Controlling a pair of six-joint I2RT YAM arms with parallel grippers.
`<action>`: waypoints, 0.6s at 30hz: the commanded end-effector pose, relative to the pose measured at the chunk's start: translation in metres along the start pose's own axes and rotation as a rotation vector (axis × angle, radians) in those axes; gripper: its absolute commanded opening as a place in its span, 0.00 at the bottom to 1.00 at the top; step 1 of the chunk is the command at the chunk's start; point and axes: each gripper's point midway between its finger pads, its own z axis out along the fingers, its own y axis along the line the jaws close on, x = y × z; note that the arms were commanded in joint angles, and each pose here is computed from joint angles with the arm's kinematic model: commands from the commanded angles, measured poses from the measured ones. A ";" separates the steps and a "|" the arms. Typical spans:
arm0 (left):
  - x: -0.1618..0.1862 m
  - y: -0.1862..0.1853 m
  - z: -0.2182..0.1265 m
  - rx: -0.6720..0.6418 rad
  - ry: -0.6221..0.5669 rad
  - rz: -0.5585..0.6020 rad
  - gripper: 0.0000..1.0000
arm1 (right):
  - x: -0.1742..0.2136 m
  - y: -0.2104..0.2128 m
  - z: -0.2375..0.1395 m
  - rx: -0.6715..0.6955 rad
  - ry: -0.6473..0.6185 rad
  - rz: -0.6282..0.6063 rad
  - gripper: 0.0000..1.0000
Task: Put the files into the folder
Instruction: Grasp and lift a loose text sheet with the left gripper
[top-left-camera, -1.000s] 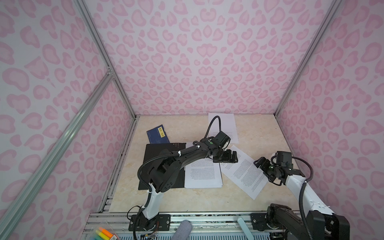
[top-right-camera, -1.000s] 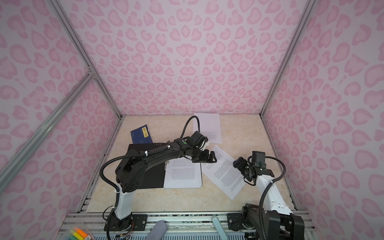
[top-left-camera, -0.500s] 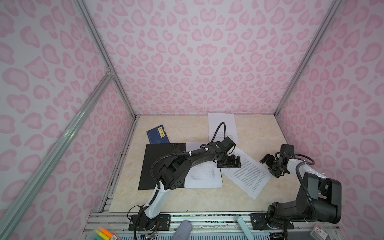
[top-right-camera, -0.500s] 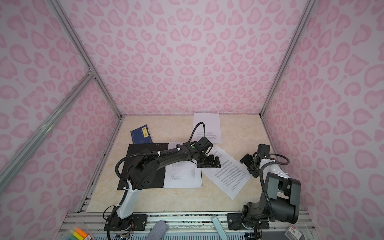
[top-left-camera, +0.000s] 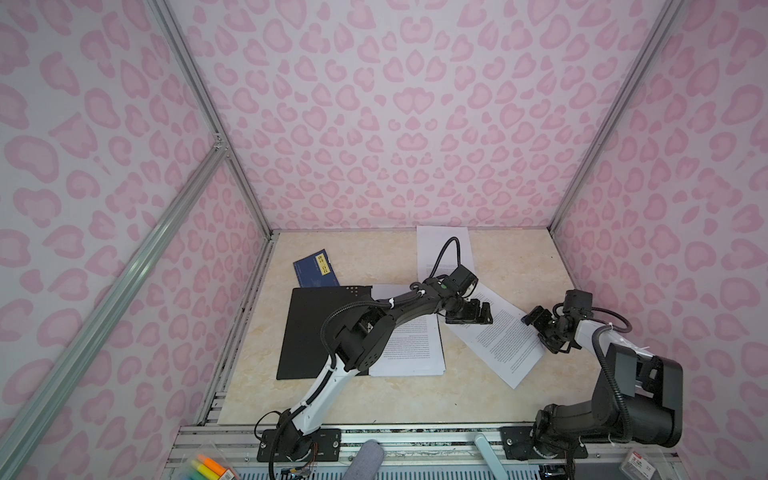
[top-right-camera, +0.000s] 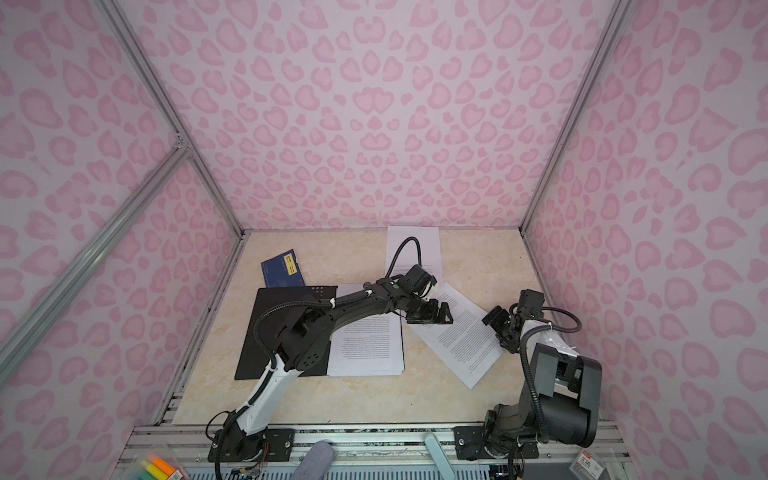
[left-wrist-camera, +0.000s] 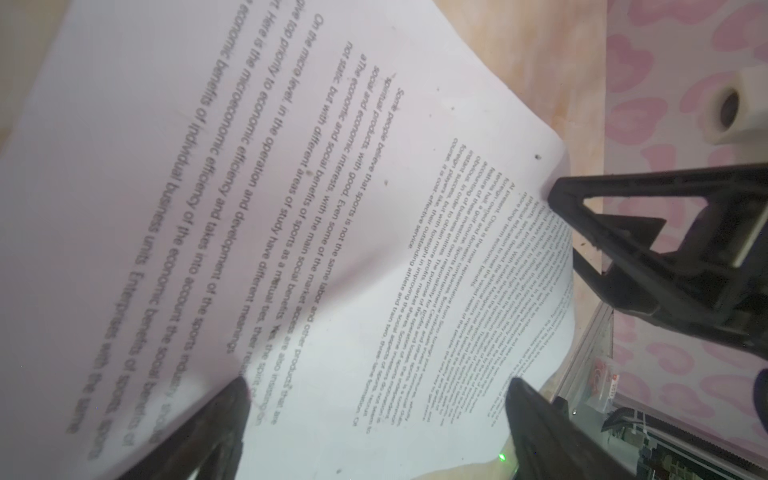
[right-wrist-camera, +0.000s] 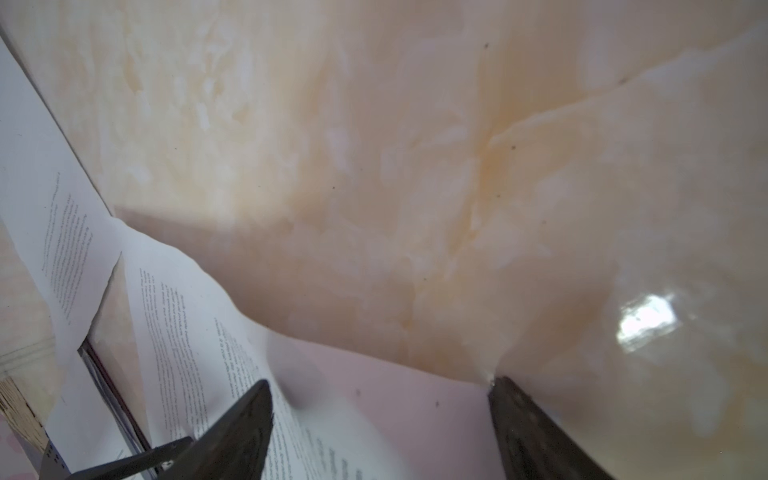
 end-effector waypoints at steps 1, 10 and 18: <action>0.015 0.049 0.007 -0.164 0.052 -0.025 0.97 | 0.048 0.020 0.004 -0.139 0.193 0.009 0.85; 0.022 0.067 -0.006 -0.194 0.105 0.057 0.97 | 0.021 0.103 -0.011 -0.404 0.120 -0.162 0.88; 0.035 0.071 -0.002 -0.177 0.149 0.085 0.98 | -0.005 0.135 -0.021 -0.500 0.085 -0.208 0.93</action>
